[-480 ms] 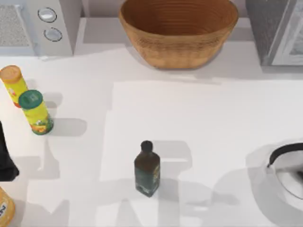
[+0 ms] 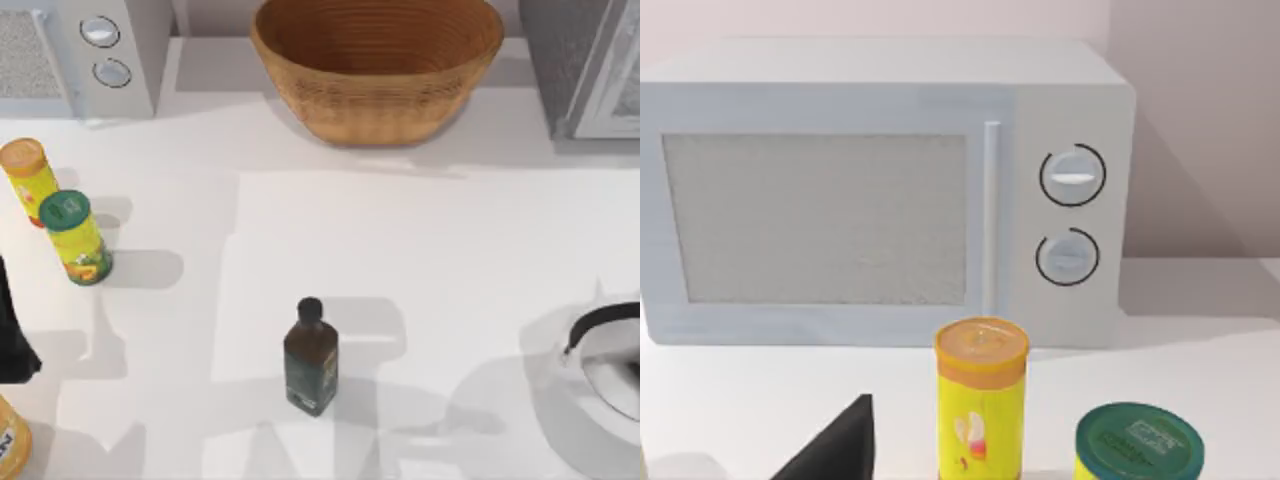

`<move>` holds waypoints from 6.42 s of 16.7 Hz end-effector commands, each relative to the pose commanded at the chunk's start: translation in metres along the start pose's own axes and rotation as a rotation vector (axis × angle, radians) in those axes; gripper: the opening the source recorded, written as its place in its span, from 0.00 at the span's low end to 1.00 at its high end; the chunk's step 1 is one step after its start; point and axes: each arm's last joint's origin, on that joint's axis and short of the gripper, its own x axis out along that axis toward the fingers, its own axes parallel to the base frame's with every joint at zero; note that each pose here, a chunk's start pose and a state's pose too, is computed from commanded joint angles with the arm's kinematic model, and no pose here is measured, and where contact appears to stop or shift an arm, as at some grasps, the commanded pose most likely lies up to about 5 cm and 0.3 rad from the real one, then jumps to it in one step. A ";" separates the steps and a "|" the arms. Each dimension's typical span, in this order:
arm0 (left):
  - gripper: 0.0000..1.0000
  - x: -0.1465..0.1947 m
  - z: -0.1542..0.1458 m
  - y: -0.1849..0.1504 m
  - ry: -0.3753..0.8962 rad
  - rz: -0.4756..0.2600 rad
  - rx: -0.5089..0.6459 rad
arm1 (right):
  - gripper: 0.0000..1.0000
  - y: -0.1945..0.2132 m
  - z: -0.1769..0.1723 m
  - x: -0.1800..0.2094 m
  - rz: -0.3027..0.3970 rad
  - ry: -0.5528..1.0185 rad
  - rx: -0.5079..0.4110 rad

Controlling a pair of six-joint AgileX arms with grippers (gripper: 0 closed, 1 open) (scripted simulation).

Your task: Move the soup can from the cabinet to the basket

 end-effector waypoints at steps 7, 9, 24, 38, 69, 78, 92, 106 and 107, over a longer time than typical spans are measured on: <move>1.00 0.000 0.000 0.000 0.000 0.000 0.000 | 1.00 0.015 0.127 0.002 0.071 -0.047 0.083; 1.00 0.000 0.000 0.000 0.000 0.000 0.000 | 1.00 0.020 0.168 0.006 0.081 -0.071 0.092; 1.00 0.000 0.000 0.000 0.000 0.000 0.000 | 1.00 0.053 0.300 0.147 -0.025 -0.012 -0.040; 1.00 0.000 0.000 0.000 0.000 0.000 0.000 | 1.00 0.052 0.297 0.224 -0.042 -0.008 -0.044; 1.00 0.000 0.000 0.000 0.000 0.000 0.000 | 0.25 0.048 0.298 0.292 -0.044 -0.016 -0.044; 1.00 0.000 0.000 0.000 0.000 0.000 0.000 | 0.00 0.048 0.298 0.292 -0.044 -0.016 -0.044; 1.00 0.000 0.000 0.000 0.000 0.000 0.000 | 0.00 0.058 0.354 0.140 -0.047 -0.022 -0.042; 1.00 0.000 0.000 0.000 0.000 0.000 0.000 | 0.00 0.046 0.340 0.093 -0.065 -0.039 -0.033; 1.00 0.000 0.000 0.000 0.000 0.000 0.000 | 0.00 0.043 0.333 0.088 -0.071 -0.042 -0.032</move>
